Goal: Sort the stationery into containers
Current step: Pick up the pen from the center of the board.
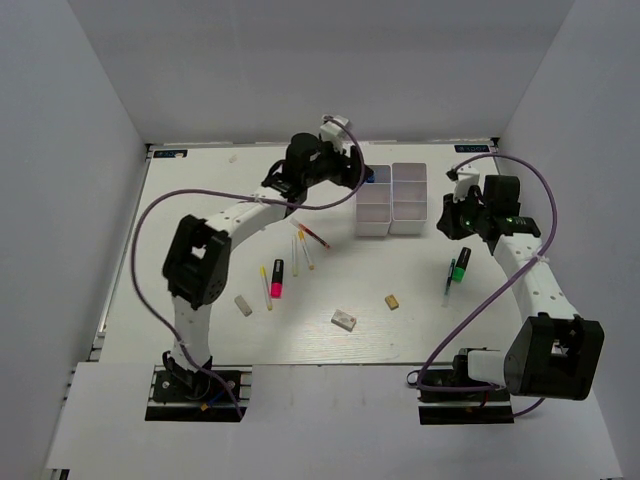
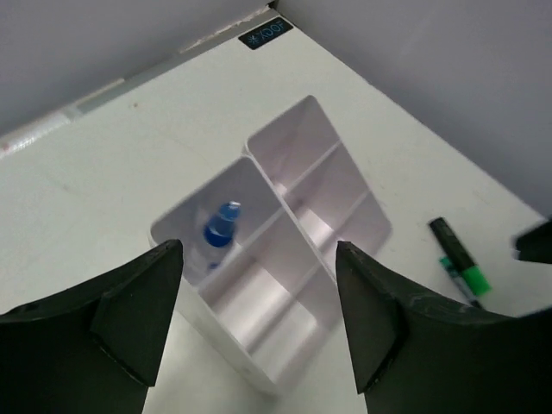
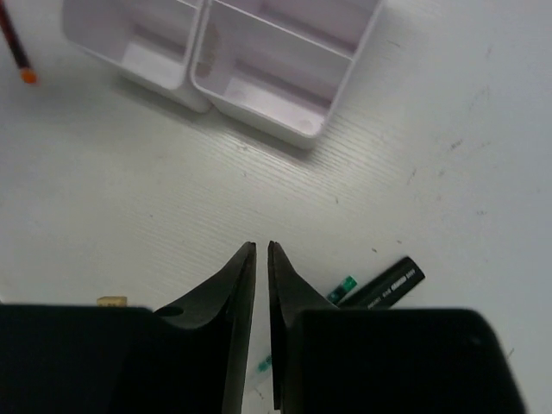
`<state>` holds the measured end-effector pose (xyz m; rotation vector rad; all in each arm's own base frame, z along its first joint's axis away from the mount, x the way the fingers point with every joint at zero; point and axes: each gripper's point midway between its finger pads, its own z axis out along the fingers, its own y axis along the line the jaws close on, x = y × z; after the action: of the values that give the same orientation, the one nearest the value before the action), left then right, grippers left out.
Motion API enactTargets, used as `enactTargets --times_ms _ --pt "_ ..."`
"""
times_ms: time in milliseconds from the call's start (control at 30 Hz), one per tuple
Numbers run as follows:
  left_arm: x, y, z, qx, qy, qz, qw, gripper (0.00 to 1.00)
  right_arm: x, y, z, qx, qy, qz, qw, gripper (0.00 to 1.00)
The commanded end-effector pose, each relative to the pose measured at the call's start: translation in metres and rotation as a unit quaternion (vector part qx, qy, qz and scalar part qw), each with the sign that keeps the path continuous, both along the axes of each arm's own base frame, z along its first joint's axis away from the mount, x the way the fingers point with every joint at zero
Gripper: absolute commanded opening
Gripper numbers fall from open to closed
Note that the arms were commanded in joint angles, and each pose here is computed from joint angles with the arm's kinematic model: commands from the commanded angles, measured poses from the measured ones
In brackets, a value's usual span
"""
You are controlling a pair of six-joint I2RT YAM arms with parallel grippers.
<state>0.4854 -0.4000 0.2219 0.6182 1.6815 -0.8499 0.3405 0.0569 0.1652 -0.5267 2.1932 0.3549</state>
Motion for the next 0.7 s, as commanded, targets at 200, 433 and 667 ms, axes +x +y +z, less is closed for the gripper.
enactTargets --times_ms 200,433,667 --pt "-0.101 0.124 0.027 -0.045 0.168 0.195 0.965 0.99 -0.025 -0.054 -0.052 -0.068 0.12 -0.137 0.981 0.39" --pt "-0.15 0.179 -0.03 -0.03 0.247 0.287 0.925 0.99 -0.032 -0.072 -0.086 -0.075 0.214 -0.178 0.958 0.43" --pt "-0.193 0.207 -0.06 -0.034 0.28 0.311 0.908 0.99 -0.017 -0.086 -0.095 -0.076 0.238 -0.213 0.945 0.46"
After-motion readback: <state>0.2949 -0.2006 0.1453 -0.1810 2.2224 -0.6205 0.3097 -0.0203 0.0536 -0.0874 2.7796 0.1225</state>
